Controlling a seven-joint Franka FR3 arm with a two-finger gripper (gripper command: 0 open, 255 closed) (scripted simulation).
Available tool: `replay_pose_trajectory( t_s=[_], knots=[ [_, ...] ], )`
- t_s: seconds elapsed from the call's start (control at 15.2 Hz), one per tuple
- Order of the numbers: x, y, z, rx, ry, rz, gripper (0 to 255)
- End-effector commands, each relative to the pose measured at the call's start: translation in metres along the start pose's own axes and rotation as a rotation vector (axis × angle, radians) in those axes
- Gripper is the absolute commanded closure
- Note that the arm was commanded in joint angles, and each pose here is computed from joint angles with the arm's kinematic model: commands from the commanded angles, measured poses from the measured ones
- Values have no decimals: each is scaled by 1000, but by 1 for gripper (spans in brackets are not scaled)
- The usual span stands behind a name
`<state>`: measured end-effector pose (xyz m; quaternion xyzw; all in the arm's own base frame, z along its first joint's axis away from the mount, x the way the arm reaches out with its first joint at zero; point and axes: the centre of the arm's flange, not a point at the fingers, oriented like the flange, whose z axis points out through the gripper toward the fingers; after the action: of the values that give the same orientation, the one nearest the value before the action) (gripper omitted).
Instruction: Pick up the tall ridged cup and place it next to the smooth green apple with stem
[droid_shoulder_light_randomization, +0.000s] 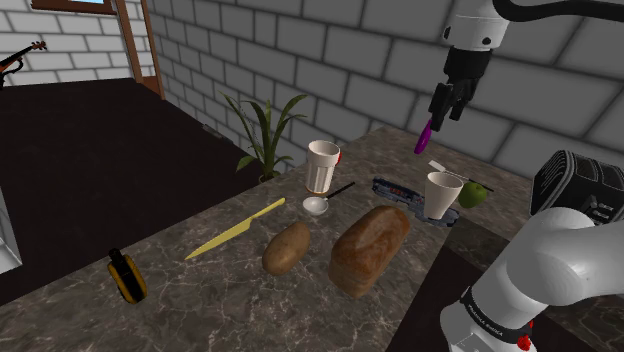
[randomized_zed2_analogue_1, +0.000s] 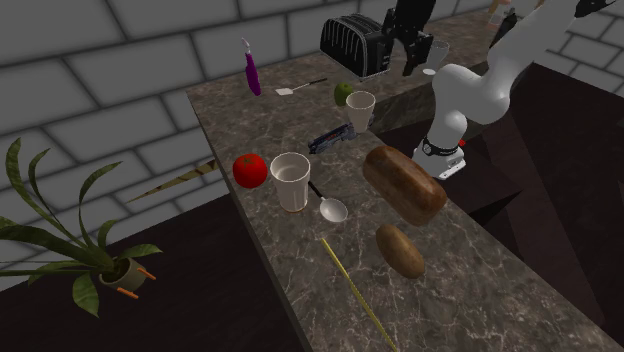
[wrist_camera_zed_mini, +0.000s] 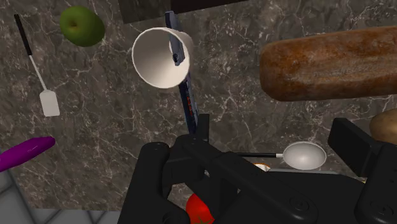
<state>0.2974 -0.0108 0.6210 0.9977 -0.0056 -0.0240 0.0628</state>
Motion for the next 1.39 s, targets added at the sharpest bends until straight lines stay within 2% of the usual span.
replay_pose_trajectory(
  t_s=[0.0,1.32],
  knots=[
    [0,0,0,0,0,0,0],
    [222,-88,114,-2,-4,15,0]
  ],
)
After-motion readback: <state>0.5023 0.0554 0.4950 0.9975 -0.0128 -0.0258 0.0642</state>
